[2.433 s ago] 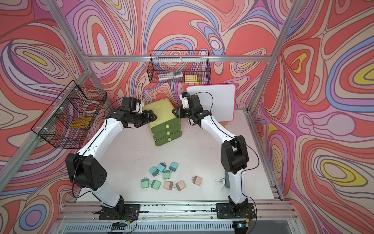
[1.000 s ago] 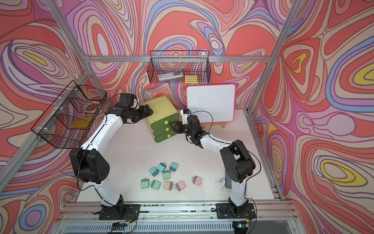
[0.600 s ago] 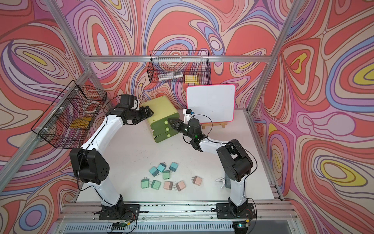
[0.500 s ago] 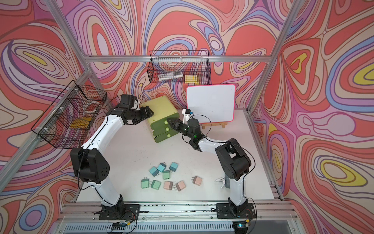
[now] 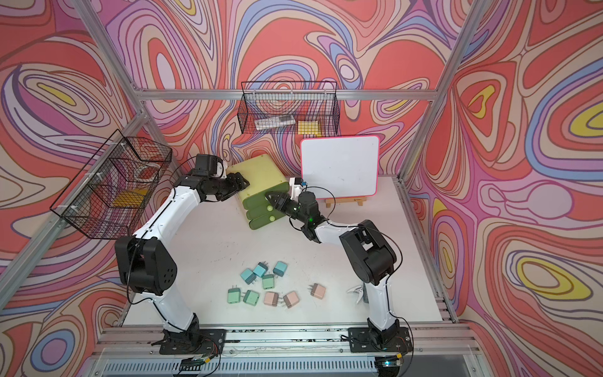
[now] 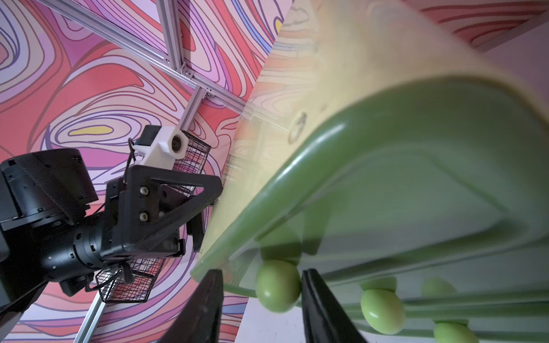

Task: Place the plugs into the drawer by color
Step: Open the drawer in the storage box.

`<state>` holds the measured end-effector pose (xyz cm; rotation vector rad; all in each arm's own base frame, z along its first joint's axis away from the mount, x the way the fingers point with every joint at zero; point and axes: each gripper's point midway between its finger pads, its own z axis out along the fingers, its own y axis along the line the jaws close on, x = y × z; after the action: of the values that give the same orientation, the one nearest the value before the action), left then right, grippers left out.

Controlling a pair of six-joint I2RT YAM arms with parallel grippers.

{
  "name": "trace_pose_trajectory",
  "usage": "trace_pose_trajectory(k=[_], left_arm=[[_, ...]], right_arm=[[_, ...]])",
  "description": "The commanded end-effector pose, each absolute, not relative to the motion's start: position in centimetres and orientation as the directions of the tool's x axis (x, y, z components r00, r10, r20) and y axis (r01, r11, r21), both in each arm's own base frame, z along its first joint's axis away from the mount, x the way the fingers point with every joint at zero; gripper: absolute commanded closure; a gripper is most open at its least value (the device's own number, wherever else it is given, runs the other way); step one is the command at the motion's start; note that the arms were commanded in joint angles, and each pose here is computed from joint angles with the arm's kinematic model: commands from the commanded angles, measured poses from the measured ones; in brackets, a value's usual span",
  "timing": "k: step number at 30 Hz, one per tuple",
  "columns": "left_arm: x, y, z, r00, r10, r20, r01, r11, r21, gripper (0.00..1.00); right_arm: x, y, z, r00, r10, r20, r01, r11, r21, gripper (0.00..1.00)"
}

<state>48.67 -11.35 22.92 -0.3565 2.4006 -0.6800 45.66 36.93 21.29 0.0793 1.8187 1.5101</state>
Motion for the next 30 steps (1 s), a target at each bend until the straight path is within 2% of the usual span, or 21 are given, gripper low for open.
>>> trace_pose_trajectory(k=[1, 9, 23, 30], left_arm=[[47.8, -11.0, 20.7, -0.809, -0.398, -0.432, -0.130, 0.839, -0.529, 0.25], [47.5, -10.9, 20.4, -0.811, -0.399, -0.428, -0.140, 0.842, -0.521, 0.25], [47.6, -10.6, 19.8, -0.814, -0.393, -0.428, -0.146, 0.851, -0.504, 0.26], [47.8, -10.4, 19.3, -0.814, -0.392, -0.428, -0.153, 0.856, -0.493, 0.26]], right_arm=[[45.5, 37.8, 21.4, -0.720, 0.482, -0.499, -0.418, 0.273, 0.866, 0.56], [45.6, 37.9, 21.2, -0.722, 0.482, -0.496, -0.417, 0.270, 0.868, 0.59], [45.9, 37.9, 20.8, -0.716, 0.472, -0.515, -0.409, 0.314, 0.857, 0.85], [44.7, 37.7, 21.0, -0.708, 0.449, -0.545, -0.409, 0.370, 0.835, 0.90]])
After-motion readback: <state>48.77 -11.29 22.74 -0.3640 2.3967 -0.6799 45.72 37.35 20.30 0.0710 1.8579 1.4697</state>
